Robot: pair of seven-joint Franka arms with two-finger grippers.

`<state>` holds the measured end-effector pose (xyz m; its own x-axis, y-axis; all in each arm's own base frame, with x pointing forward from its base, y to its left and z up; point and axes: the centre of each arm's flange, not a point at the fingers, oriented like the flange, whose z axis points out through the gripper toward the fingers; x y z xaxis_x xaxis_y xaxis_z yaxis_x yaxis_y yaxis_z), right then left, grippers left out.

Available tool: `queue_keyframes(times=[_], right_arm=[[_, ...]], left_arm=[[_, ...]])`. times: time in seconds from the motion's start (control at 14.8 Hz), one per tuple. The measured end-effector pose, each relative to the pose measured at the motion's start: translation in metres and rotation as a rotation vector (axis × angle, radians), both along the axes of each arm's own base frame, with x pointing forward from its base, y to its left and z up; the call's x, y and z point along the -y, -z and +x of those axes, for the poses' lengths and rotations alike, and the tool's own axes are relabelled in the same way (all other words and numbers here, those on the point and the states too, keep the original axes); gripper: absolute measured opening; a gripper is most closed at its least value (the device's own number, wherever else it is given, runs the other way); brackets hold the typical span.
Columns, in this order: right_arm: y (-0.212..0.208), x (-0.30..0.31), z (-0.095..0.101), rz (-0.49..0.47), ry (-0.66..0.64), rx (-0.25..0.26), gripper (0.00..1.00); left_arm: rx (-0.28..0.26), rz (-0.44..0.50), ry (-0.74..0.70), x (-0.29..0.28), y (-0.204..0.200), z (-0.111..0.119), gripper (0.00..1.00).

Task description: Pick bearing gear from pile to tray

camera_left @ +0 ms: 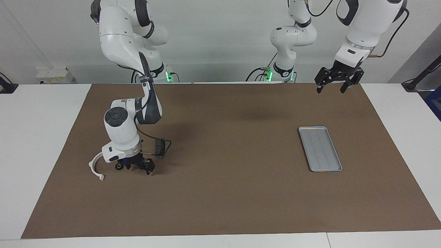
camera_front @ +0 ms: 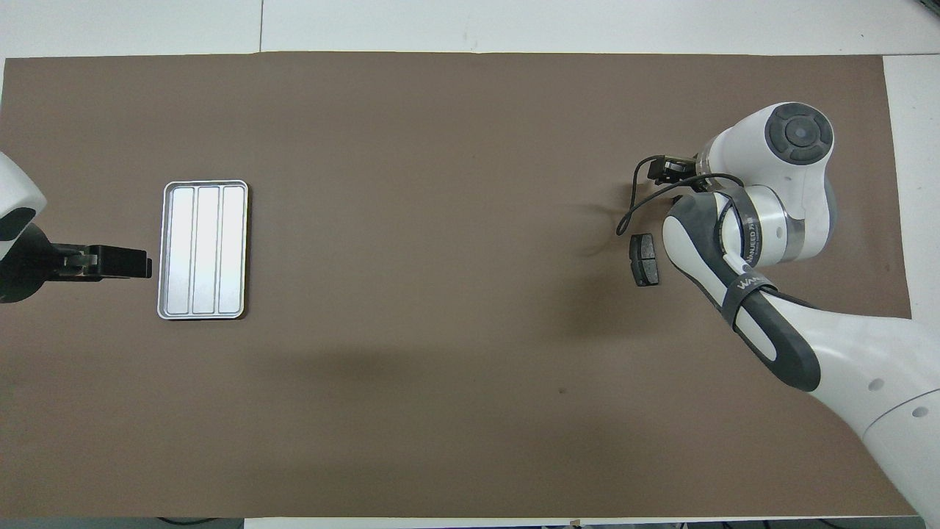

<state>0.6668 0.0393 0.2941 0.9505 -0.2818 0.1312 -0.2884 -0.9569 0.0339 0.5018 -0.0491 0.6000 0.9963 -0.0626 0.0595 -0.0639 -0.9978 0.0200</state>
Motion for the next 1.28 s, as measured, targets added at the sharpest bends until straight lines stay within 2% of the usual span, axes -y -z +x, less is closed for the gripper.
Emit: queue_keyframes(times=[1.28], right_arm=[[0.0029,0.0006,0.0001,0.001,0.008,-0.003,1.00]], left_arm=[[0.001,0.001,0.005,0.0027,-0.0003,-0.0004,1.00]])
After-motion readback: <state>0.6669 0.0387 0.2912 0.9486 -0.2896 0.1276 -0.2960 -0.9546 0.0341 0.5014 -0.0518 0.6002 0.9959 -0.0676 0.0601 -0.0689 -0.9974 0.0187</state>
